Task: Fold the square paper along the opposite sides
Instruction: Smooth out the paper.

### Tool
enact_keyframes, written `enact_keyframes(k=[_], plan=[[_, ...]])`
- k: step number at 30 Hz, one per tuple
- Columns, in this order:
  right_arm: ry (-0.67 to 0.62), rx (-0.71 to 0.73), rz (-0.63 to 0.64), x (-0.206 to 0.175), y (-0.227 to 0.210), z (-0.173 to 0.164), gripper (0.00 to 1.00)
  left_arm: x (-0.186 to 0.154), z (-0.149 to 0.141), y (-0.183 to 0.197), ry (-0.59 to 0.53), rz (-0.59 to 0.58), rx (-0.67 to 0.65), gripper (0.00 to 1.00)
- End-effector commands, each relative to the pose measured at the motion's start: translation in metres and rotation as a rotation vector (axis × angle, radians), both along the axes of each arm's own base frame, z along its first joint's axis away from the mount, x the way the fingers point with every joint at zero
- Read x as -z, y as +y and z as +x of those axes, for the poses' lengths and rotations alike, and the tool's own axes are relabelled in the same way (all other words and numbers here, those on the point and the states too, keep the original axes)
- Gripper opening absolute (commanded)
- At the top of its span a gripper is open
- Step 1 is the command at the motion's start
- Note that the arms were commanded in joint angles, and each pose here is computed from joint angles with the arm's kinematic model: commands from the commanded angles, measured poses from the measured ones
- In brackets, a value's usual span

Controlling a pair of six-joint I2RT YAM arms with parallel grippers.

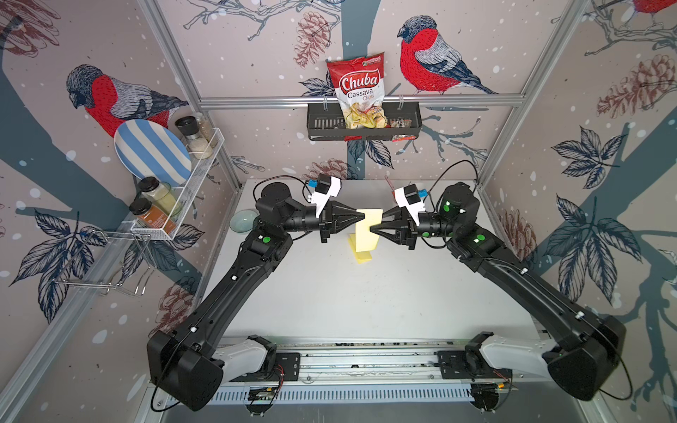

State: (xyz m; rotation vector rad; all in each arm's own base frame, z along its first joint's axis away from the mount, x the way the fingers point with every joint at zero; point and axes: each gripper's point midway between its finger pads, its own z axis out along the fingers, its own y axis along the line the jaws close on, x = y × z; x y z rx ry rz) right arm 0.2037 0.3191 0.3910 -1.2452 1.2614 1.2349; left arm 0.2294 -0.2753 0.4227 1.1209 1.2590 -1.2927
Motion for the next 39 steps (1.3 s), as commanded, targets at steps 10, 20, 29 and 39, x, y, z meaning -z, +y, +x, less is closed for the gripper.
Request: enact_keyframes(k=[10, 20, 29, 39], plan=[[-0.023, -0.04, 0.0, 0.001, 0.001, -0.012, 0.16, -0.014, -0.005, 0.002, -0.045, -0.018, 0.001, 0.0], [-0.01, -0.036, -0.014, 0.012, 0.001, -0.016, 0.24, -0.023, -0.008, 0.003, -0.062, -0.024, -0.003, 0.0], [-0.008, -0.035, -0.018, 0.016, 0.0, -0.019, 0.2, -0.028, -0.008, 0.004, -0.07, -0.024, -0.008, 0.0], [-0.011, -0.02, -0.02, 0.02, -0.003, -0.02, 0.18, -0.029, -0.006, 0.004, -0.071, -0.024, -0.017, 0.0]])
